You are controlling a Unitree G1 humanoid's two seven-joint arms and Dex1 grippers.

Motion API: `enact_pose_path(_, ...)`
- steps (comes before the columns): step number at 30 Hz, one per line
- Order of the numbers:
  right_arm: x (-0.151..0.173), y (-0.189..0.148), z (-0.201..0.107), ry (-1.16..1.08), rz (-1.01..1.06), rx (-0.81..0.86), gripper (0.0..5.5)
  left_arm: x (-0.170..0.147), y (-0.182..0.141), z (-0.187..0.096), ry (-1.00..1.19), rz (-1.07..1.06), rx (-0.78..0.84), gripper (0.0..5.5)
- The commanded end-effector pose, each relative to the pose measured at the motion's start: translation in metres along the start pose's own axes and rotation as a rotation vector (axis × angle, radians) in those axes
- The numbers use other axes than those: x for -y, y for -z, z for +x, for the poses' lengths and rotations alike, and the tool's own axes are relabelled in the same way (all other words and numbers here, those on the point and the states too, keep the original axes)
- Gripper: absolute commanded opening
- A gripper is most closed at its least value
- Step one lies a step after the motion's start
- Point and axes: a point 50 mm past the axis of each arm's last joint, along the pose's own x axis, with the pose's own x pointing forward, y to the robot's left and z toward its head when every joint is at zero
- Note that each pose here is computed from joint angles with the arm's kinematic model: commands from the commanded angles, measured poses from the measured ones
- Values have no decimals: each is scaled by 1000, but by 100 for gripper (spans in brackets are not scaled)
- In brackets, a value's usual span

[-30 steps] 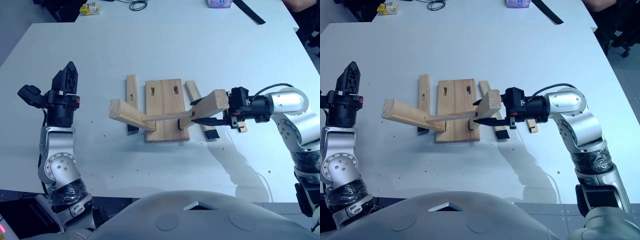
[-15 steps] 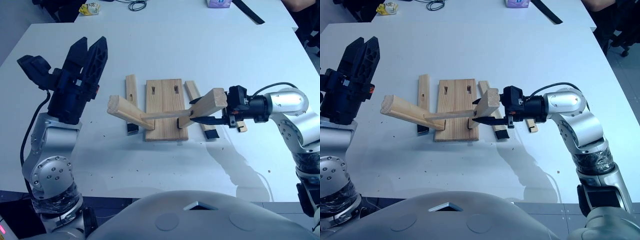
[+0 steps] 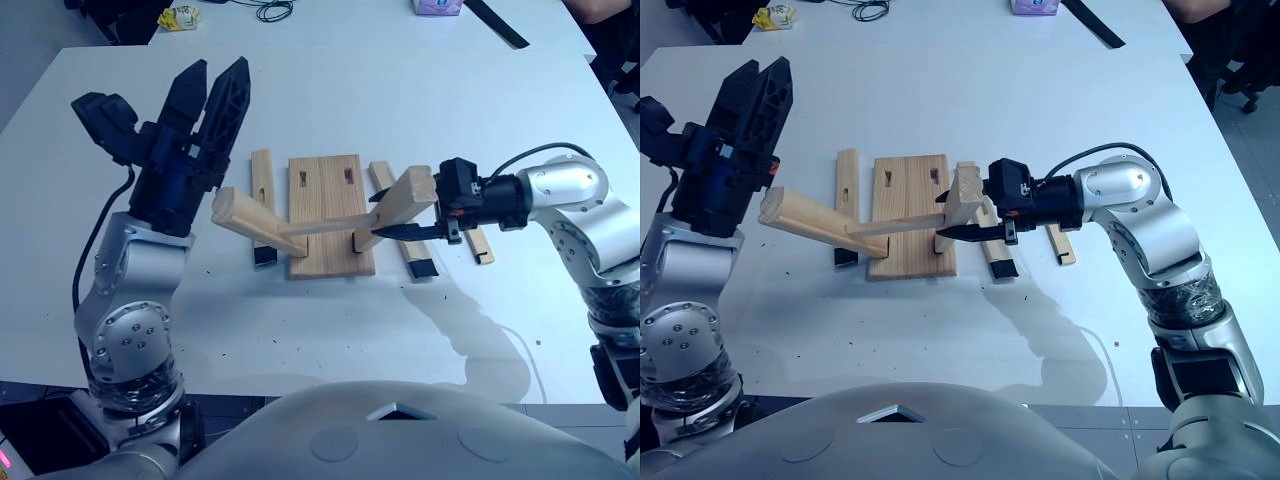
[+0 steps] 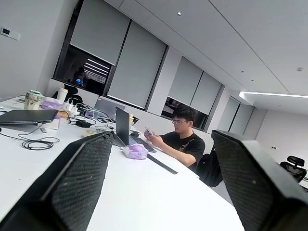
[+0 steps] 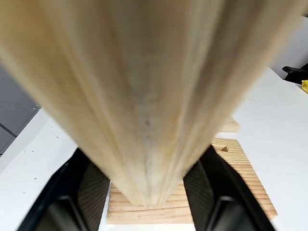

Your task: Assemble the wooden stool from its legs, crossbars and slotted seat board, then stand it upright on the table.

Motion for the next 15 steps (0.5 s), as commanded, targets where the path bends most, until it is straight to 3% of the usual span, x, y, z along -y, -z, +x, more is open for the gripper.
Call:
enact_pose_path(1, 1, 8, 2, -9, 16, -97, 205, 5, 2, 2, -3, -5, 17, 374)
enact_pose_path(15, 14, -10, 2, 13, 68, -16, 204, 7, 10, 5, -19, -18, 31, 374)
